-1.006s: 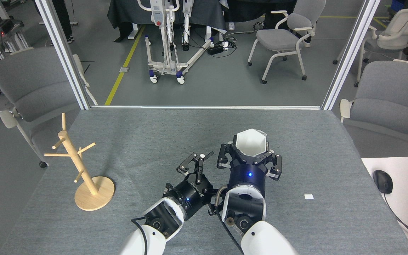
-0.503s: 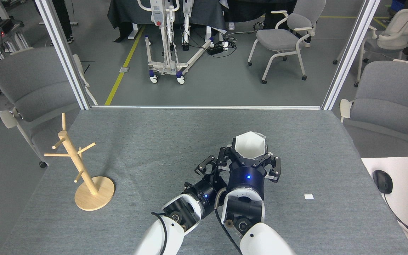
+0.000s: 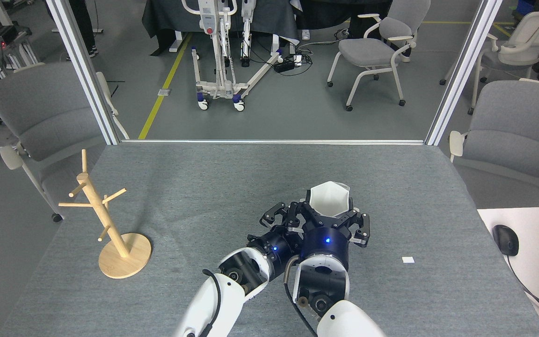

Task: Hang cup on storage rack
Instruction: 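Bring the left gripper to the cup and grasp it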

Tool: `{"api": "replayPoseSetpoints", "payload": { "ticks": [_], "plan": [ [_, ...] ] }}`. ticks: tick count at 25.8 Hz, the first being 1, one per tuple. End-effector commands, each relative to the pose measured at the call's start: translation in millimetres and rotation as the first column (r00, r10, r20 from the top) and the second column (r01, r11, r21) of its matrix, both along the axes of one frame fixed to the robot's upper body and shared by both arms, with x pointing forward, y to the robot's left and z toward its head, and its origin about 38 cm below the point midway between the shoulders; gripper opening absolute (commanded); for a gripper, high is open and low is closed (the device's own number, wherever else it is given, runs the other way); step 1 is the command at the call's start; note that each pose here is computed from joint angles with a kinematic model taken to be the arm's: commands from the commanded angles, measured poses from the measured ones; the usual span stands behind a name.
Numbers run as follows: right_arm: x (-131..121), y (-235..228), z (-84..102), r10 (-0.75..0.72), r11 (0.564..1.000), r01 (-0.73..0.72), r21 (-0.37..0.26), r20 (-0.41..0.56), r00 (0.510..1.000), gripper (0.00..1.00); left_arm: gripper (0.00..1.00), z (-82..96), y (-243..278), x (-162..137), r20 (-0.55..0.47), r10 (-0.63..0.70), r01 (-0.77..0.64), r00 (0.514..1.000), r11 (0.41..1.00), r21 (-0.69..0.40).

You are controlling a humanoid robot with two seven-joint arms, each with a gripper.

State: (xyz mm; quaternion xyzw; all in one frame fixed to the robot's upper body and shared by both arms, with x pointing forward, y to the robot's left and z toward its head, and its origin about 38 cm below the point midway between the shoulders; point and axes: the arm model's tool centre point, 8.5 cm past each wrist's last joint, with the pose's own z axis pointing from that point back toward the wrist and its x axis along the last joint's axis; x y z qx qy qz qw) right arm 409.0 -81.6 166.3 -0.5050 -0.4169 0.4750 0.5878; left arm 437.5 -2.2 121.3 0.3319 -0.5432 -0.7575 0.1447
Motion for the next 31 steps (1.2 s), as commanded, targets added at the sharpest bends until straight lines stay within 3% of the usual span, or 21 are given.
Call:
{"api": "replayPoseSetpoints", "payload": {
  "ticks": [1,9,20,27,29,31],
  "plan": [
    [-1,0,-1.8,-0.001,1.0,0.001,0.001,-0.004,1.0,0.35,0.99,-2.9,-2,-3,-0.056,-0.023,0.023,0.998,1.0,0.002],
    [-9,11,-8.7,0.021,1.0,-0.021,0.0,-0.017,1.0,0.35,0.99,1.7,-2,4,-0.101,-0.012,0.009,0.995,0.999,-0.034],
    [-21,26,-27.9,0.04,0.999,-0.039,0.011,-0.069,0.997,0.33,0.99,9.5,-2,6,-0.088,0.002,-0.007,0.996,0.998,-0.057],
    [-29,37,-37.3,0.06,0.998,-0.06,0.006,-0.087,0.994,0.32,0.99,23.3,-3,4,-0.086,-0.026,0.014,0.996,0.99,-0.142],
    [-31,39,-38.3,0.061,0.998,-0.061,0.007,-0.073,0.995,0.31,0.91,24.2,-3,4,-0.082,-0.024,0.012,0.996,0.989,-0.144],
    [-34,42,-42.7,0.06,0.998,-0.06,0.01,-0.075,0.995,0.31,0.71,23.3,-2,4,-0.082,-0.023,0.011,0.996,0.99,-0.144]
  ]
}}
